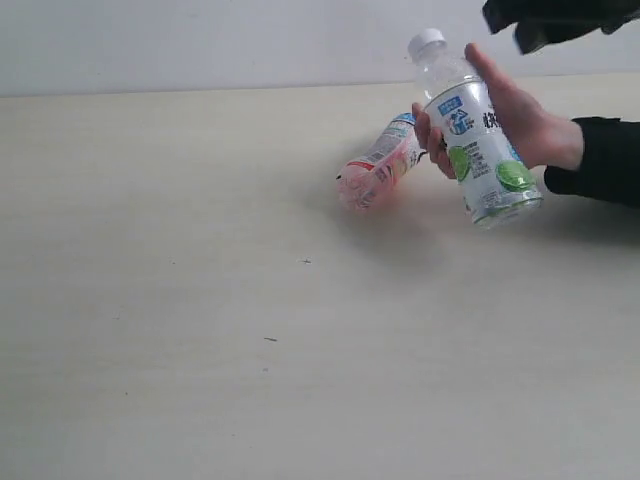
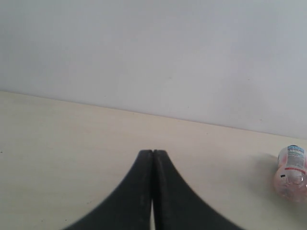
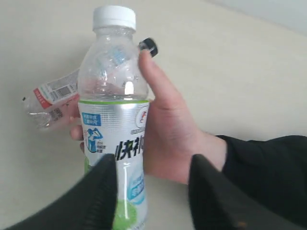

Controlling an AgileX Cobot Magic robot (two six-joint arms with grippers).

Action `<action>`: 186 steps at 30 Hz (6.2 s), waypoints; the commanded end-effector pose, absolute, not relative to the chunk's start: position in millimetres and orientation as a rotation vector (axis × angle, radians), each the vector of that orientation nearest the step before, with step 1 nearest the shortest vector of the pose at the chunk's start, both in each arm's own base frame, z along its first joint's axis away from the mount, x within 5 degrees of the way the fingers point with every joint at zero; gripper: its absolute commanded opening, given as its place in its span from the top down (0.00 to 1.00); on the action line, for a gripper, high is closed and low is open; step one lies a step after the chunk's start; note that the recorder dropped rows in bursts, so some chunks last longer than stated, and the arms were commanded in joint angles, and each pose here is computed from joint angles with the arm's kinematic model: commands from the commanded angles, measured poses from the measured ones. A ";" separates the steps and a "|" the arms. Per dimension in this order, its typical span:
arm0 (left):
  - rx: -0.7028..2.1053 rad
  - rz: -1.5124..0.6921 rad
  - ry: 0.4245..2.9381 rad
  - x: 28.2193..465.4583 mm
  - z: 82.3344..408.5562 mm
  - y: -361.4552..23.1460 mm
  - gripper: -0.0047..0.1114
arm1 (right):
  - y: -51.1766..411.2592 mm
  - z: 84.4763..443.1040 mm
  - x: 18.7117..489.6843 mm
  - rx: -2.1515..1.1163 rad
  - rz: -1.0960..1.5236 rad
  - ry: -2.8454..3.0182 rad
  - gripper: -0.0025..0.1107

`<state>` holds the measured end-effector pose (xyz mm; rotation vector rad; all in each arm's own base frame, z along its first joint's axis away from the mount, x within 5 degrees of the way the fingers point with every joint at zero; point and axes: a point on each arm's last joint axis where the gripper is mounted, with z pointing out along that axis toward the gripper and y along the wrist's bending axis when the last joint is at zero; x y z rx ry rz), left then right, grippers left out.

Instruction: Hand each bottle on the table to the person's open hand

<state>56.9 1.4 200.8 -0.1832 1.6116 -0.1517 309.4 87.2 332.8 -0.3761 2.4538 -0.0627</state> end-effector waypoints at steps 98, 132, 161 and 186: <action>-0.182 -0.149 1.602 56.4 201.7 1.5 0.96 | -17.1 303.9 24.7 -0.213 -0.107 1.475 0.98; -0.182 -0.149 1.602 56.4 201.7 1.5 0.96 | -20.4 304.2 26.3 -0.281 -0.167 1.463 0.98; -0.182 -0.149 1.602 56.4 201.7 1.5 0.96 | -12.1 302.3 40.9 -0.198 0.033 1.639 0.98; -0.182 -0.149 1.602 56.4 201.7 1.5 0.96 | -22.0 299.4 24.2 -0.137 0.066 1.602 0.98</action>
